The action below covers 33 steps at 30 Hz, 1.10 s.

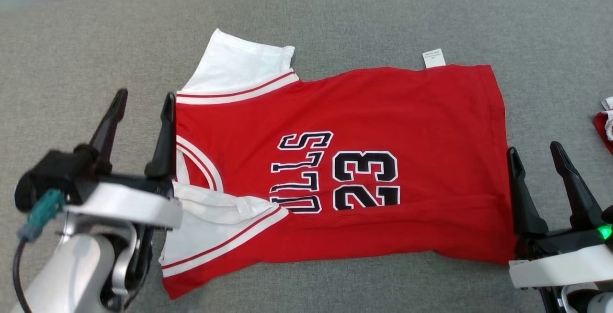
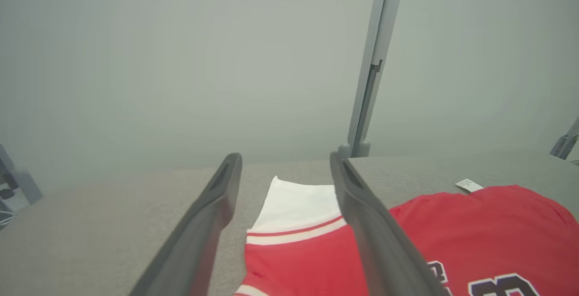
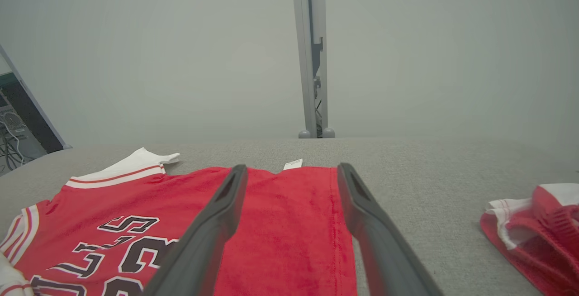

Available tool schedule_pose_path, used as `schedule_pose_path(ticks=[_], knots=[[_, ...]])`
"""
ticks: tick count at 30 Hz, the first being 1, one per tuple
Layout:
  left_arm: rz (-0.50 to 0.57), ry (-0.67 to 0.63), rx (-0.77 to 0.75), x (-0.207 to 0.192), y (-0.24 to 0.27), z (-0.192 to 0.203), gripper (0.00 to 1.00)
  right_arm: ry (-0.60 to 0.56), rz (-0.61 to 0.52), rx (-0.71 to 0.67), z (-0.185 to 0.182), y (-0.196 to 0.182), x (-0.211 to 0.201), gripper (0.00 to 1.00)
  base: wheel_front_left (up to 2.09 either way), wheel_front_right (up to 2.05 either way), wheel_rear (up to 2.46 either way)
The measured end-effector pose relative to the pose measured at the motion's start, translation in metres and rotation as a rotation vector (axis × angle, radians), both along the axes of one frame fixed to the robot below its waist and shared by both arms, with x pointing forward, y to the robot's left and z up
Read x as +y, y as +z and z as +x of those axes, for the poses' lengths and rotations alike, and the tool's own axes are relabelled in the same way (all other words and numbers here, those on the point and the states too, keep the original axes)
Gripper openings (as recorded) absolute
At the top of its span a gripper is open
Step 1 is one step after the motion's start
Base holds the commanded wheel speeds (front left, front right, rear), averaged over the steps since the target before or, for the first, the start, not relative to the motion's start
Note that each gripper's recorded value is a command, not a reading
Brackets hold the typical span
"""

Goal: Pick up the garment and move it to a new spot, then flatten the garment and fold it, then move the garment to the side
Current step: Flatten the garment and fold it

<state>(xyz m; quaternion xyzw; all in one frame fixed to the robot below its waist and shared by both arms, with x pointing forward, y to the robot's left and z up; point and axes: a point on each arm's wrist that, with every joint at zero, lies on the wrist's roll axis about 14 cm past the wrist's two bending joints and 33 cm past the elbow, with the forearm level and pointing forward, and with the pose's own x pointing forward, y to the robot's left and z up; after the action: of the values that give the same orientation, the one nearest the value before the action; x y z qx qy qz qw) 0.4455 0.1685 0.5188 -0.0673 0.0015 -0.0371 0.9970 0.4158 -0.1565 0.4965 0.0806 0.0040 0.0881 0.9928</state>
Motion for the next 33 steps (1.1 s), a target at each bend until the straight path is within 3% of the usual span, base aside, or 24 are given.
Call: schedule_pose_path(ticks=[7, 13, 20, 28, 29, 30, 31, 33], knots=[[0.019, -0.170, 0.113, -0.024, -0.018, 0.079, 1.00, 0.002, 0.018, 0.021, 0.014, -0.015, 0.001, 1.00, 0.00, 0.00, 0.00], [0.049, -0.242, 0.312, -0.033, -0.070, 0.130, 1.00, -0.015, 0.030, 0.064, 0.019, -0.037, -0.002, 1.00, 0.00, 0.00, 0.00], [0.049, -0.304, 0.526, -0.045, -0.131, 0.163, 1.00, -0.047, 0.032, 0.112, 0.023, -0.062, -0.012, 1.00, 0.00, 0.00, 0.00], [0.069, -0.321, 0.688, -0.044, -0.182, 0.174, 1.00, -0.105, 0.023, 0.168, 0.019, -0.086, -0.031, 1.00, 0.00, 0.00, 0.00], [0.073, -0.322, 0.695, -0.044, -0.183, 0.174, 0.95, -0.110, 0.020, 0.171, 0.019, -0.087, -0.033, 1.00, 0.00, 0.00, 0.00], [0.075, -0.323, 0.694, -0.044, -0.182, 0.175, 0.38, -0.111, 0.017, 0.172, 0.019, -0.088, -0.034, 1.00, 0.00, 0.00, 0.00], [0.077, -0.328, 0.695, -0.045, -0.182, 0.174, 0.00, -0.114, 0.019, 0.169, 0.020, -0.087, -0.036, 1.00, 0.00, 0.00, 0.00], [0.089, -0.335, 0.703, -0.045, -0.183, 0.172, 0.00, -0.112, 0.030, 0.144, 0.028, -0.080, -0.038, 1.00, 0.00, 0.00, 0.00]])
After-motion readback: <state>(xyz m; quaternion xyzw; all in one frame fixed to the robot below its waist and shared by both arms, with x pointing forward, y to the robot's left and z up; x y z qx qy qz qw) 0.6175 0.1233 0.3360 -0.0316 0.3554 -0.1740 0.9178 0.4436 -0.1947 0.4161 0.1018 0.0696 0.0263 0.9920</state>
